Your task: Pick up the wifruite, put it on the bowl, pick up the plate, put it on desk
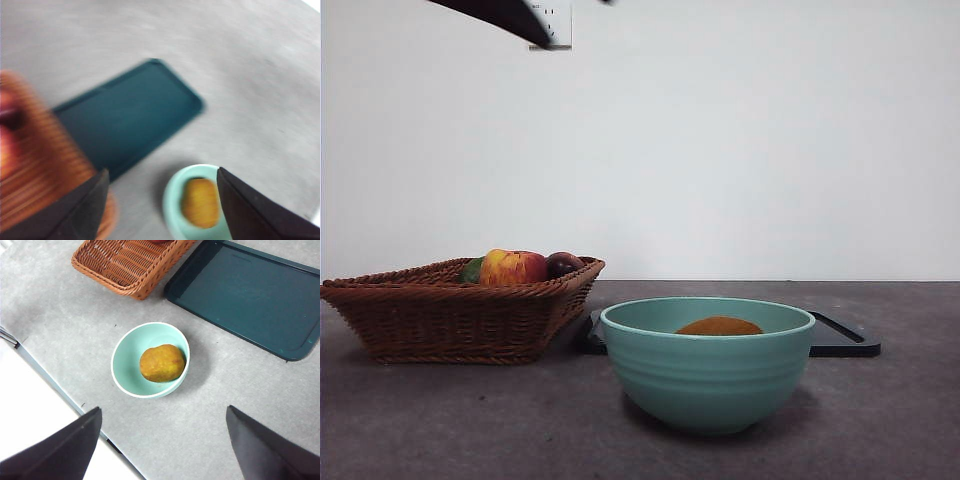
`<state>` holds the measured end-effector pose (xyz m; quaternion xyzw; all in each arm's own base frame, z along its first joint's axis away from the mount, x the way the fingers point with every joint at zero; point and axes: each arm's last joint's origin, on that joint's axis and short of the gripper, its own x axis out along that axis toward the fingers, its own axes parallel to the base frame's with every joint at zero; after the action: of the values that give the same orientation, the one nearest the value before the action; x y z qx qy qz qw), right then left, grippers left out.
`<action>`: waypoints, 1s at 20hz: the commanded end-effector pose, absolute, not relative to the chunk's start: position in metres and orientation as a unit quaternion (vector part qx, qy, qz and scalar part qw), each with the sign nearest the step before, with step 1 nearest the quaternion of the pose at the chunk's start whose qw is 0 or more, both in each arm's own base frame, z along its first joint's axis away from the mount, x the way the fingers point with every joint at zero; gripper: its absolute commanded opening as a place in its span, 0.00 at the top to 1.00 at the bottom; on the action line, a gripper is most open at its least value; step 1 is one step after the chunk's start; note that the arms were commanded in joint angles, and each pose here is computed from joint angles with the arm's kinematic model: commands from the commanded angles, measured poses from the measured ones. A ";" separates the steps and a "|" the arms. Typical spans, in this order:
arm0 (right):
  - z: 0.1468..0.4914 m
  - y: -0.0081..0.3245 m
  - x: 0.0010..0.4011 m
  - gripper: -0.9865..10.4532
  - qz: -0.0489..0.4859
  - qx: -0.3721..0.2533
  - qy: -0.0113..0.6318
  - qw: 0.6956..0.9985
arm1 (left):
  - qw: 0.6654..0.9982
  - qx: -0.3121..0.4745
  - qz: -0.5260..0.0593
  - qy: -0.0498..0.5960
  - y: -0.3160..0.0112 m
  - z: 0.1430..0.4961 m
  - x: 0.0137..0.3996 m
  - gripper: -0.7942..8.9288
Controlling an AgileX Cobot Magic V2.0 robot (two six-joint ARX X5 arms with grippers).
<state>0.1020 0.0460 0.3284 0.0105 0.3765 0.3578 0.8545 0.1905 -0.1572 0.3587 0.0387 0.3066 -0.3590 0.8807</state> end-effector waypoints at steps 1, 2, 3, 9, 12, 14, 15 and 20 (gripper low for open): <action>0.334 0.047 0.103 0.57 0.358 0.010 0.368 0.858 | 0.894 0.028 -0.338 0.294 -0.139 0.372 0.187 0.56; 0.334 0.047 0.103 0.57 0.357 0.010 0.368 0.858 | 0.896 0.028 -0.329 0.295 -0.131 0.374 0.184 0.56; 0.334 0.047 0.103 0.57 0.356 0.010 0.367 0.859 | 0.899 0.030 -0.321 0.297 -0.122 0.375 0.180 0.56; 0.334 0.047 0.104 0.57 0.347 0.005 0.365 0.864 | 0.869 0.014 -0.360 0.339 -0.101 0.335 0.148 0.56; 0.334 0.047 0.104 0.57 0.347 0.005 0.365 0.864 | 0.825 -0.011 -0.422 0.376 -0.098 0.309 0.134 0.56; 0.334 0.047 0.104 0.57 0.347 0.005 0.365 0.864 | 0.798 -0.019 -0.447 0.403 -0.097 0.297 0.128 0.56; 0.334 0.047 0.104 0.57 0.347 0.005 0.365 0.864 | 0.792 -0.018 -0.449 0.414 -0.096 0.294 0.126 0.56; 0.334 0.047 0.104 0.57 0.347 0.006 0.366 0.864 | 0.789 -0.015 -0.449 0.418 -0.096 0.294 0.125 0.56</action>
<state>0.1029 0.0456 0.3286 0.0049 0.3738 0.3463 0.8605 0.1250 -0.0941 0.2907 -0.0217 0.4290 -0.4394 0.7889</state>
